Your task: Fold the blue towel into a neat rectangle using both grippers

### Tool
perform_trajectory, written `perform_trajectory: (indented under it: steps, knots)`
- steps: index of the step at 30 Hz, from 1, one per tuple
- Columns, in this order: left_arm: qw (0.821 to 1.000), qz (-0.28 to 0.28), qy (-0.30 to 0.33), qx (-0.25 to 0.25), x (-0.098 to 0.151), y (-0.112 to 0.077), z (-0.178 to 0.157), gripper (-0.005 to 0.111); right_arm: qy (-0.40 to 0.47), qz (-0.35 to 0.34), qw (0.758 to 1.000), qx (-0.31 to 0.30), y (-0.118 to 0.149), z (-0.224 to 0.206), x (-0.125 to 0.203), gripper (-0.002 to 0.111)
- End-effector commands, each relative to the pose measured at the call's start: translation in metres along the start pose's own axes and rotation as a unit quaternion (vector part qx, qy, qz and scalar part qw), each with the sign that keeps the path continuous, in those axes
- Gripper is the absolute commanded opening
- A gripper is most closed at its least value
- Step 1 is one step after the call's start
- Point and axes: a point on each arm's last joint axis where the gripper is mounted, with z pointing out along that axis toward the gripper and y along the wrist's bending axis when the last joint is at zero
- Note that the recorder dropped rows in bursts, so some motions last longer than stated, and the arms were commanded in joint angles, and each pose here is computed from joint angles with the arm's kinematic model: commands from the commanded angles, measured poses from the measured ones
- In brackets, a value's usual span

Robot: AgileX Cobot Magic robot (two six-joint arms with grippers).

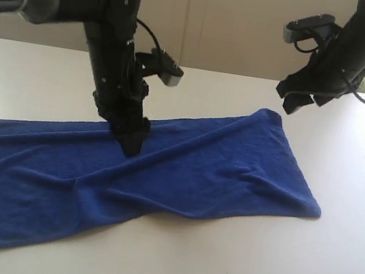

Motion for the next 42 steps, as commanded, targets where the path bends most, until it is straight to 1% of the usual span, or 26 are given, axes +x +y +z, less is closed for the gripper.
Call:
perform_trajectory:
  steps: [1, 2, 3, 4, 5, 6, 8, 10, 12, 14, 15, 17, 18, 22, 25, 28, 31, 34, 42]
  knots:
    - [0.995, -0.008, -0.016, -0.101, 0.013, 0.004, -0.064, 0.039, 0.055, 0.029, 0.996, -0.071, 0.010, 0.006, 0.010, 0.021]
    - [0.990, -0.024, -0.009, -0.142, 0.021, 0.011, -0.078, 0.018, 0.060, 0.021, 0.994, -0.093, 0.014, 0.007, 0.011, 0.009]
    - [0.987, -0.038, -0.007, -0.155, 0.029, 0.017, -0.087, 0.002, 0.062, 0.008, 0.992, -0.106, 0.017, 0.008, 0.012, 0.001]
    - [0.986, -0.064, -0.002, -0.152, 0.043, 0.026, -0.098, 0.000, 0.068, -0.005, 0.991, -0.114, 0.018, 0.010, 0.015, 0.000]
    - [0.987, -0.079, 0.004, -0.137, 0.052, 0.032, -0.102, 0.000, 0.072, -0.006, 0.991, -0.113, 0.018, 0.011, 0.016, 0.000]
    - [0.989, -0.103, -0.001, -0.108, 0.066, 0.041, -0.106, 0.000, 0.081, -0.005, 0.990, -0.116, 0.019, 0.015, 0.020, 0.000]
    - [0.988, -0.133, -0.029, -0.071, 0.080, 0.052, -0.108, 0.000, 0.096, -0.004, 0.988, -0.123, 0.022, 0.022, 0.027, 0.000]
    - [0.983, -0.170, -0.061, -0.045, 0.097, 0.065, -0.109, 0.000, 0.115, -0.001, 0.984, -0.134, 0.025, 0.030, 0.036, 0.000]
    - [0.977, -0.195, -0.087, -0.021, 0.116, 0.073, -0.108, 0.000, 0.131, 0.003, 0.981, -0.143, 0.030, 0.041, 0.047, 0.000]
    - [0.970, -0.218, -0.106, -0.010, 0.132, 0.080, -0.105, 0.000, 0.143, 0.010, 0.977, -0.155, 0.035, 0.051, 0.058, 0.000]
    - [0.965, -0.235, -0.112, -0.006, 0.145, 0.082, -0.100, 0.000, 0.147, 0.013, 0.977, -0.156, 0.038, 0.057, 0.063, 0.000]
    - [0.958, -0.263, -0.111, -0.013, 0.164, 0.087, -0.088, 0.000, 0.152, 0.019, 0.977, -0.151, 0.041, 0.070, 0.076, 0.000]
    - [0.960, -0.260, -0.106, -0.015, 0.171, 0.087, -0.078, 0.000, 0.150, 0.023, 0.978, -0.147, 0.042, 0.075, 0.081, 0.000]
    - [0.960, -0.253, -0.117, -0.021, 0.174, 0.087, -0.063, 0.000, 0.150, 0.017, 0.980, -0.129, 0.042, 0.084, 0.090, 0.000]
    - [0.960, -0.250, -0.123, -0.015, 0.173, 0.085, -0.059, 0.000, 0.166, 0.007, 0.981, -0.098, 0.037, 0.088, 0.097, 0.000]
    - [0.962, -0.242, -0.121, -0.015, 0.174, 0.085, -0.058, 0.000, 0.199, 0.011, 0.979, -0.050, 0.029, 0.090, 0.107, 0.000]
    - [0.963, -0.239, -0.122, -0.016, 0.174, 0.085, -0.058, 0.000, 0.227, 0.013, 0.973, -0.026, 0.025, 0.092, 0.118, 0.000]
    - [0.964, -0.237, -0.122, -0.016, 0.174, 0.085, -0.058, 0.000, 0.262, 0.005, 0.965, -0.022, 0.024, 0.094, 0.132, 0.000]
    - [0.964, -0.236, -0.120, -0.014, 0.174, 0.084, -0.058, 0.000, 0.310, 0.064, 0.948, -0.030, 0.015, 0.098, 0.171, 0.000]
